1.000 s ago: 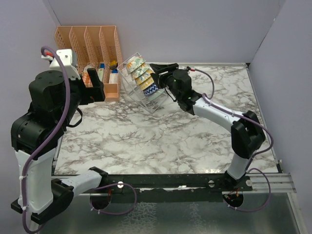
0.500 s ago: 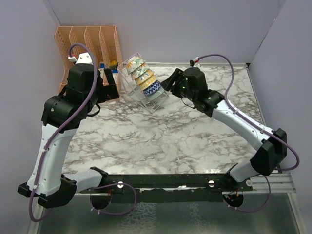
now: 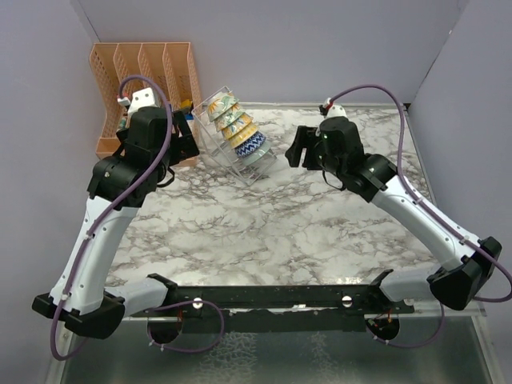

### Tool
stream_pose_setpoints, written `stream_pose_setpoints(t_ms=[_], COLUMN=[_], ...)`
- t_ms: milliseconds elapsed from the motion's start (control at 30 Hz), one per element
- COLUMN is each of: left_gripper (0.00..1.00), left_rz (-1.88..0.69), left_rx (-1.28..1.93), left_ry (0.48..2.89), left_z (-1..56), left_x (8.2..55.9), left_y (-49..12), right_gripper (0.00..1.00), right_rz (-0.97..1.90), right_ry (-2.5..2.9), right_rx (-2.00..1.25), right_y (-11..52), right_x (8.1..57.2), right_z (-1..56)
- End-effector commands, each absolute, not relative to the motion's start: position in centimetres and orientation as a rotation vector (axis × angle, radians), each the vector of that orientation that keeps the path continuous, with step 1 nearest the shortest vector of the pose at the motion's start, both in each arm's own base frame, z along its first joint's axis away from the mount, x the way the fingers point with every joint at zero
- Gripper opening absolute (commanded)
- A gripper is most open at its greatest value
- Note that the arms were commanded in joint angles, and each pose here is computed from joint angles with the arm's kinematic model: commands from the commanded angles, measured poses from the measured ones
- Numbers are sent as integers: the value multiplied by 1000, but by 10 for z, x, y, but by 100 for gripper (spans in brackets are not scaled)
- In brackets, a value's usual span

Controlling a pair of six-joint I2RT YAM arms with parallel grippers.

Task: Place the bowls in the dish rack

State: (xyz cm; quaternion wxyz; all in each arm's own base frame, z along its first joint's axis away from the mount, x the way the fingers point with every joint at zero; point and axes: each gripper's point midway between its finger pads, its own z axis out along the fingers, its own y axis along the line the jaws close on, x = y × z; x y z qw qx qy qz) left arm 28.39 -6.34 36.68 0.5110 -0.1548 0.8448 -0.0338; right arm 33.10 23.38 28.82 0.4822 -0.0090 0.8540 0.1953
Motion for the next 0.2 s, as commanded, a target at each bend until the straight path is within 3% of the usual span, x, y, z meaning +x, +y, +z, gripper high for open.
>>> stream_pose_setpoints(t_ms=[0,167], left_gripper=[99,99], left_rz=[-54,-7], left_rx=[-412,-376], left_ry=[2000,2026], left_z=[366,362], left_x=[294,306], left_y=[-61,-64], right_gripper=[68,78], right_rz=[413,362], right_ry=[2094,2097], right_rx=[-67,-74], right_y=[220,217], right_x=[324,330], right_z=[285,287])
